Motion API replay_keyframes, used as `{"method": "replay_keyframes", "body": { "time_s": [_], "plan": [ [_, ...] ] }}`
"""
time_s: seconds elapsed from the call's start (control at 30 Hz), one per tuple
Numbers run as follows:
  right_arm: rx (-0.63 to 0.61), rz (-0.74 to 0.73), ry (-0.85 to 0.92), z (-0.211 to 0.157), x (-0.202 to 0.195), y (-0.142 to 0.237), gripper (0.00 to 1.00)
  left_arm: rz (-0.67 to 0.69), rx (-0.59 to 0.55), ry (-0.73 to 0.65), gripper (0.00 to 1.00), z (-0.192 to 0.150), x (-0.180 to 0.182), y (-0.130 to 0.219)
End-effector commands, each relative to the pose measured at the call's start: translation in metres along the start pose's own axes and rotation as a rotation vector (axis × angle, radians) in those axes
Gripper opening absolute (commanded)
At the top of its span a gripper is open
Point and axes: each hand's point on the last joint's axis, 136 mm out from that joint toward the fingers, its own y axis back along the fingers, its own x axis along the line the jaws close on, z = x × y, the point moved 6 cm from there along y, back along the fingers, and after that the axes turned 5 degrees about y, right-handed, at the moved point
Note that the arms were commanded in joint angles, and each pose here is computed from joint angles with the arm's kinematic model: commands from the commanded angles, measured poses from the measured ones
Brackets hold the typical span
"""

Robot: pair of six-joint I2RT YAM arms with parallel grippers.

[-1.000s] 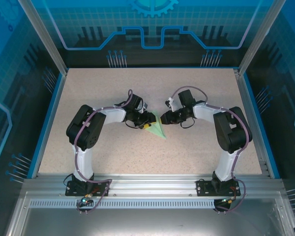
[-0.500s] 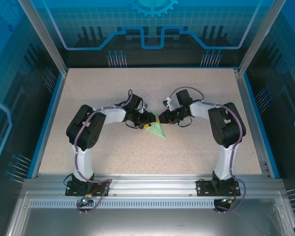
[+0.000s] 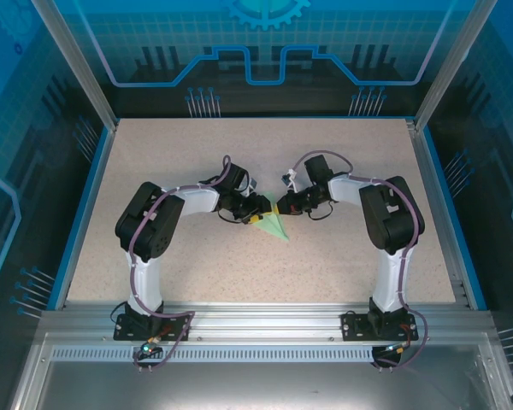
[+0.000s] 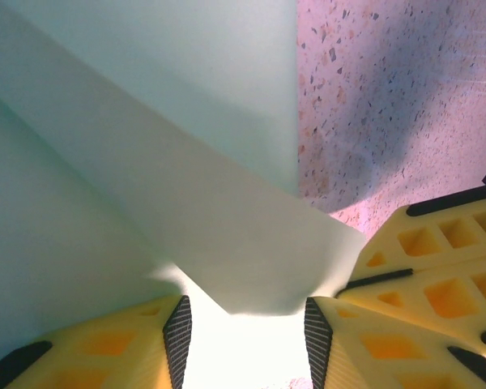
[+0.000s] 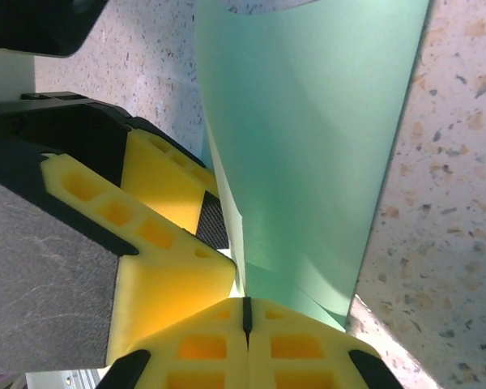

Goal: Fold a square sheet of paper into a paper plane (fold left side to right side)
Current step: Fourth fold the wing at the center of the table.

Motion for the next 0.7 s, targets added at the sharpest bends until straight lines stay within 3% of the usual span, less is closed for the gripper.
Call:
{"method": "replay_keyframes", "body": {
  "time_s": [0.0, 0.67],
  "plan": [
    [0.012, -0.013, -0.002, 0.003, -0.004, -0.004, 0.0, 0.066, 0.019, 0.02, 0.46, -0.003, 0.014, -0.006],
    [0.049, -0.08, -0.024, -0.001, -0.019, -0.011, 0.0, 0.071, 0.024, 0.022, 0.46, -0.004, 0.015, -0.008]
  ]
}}
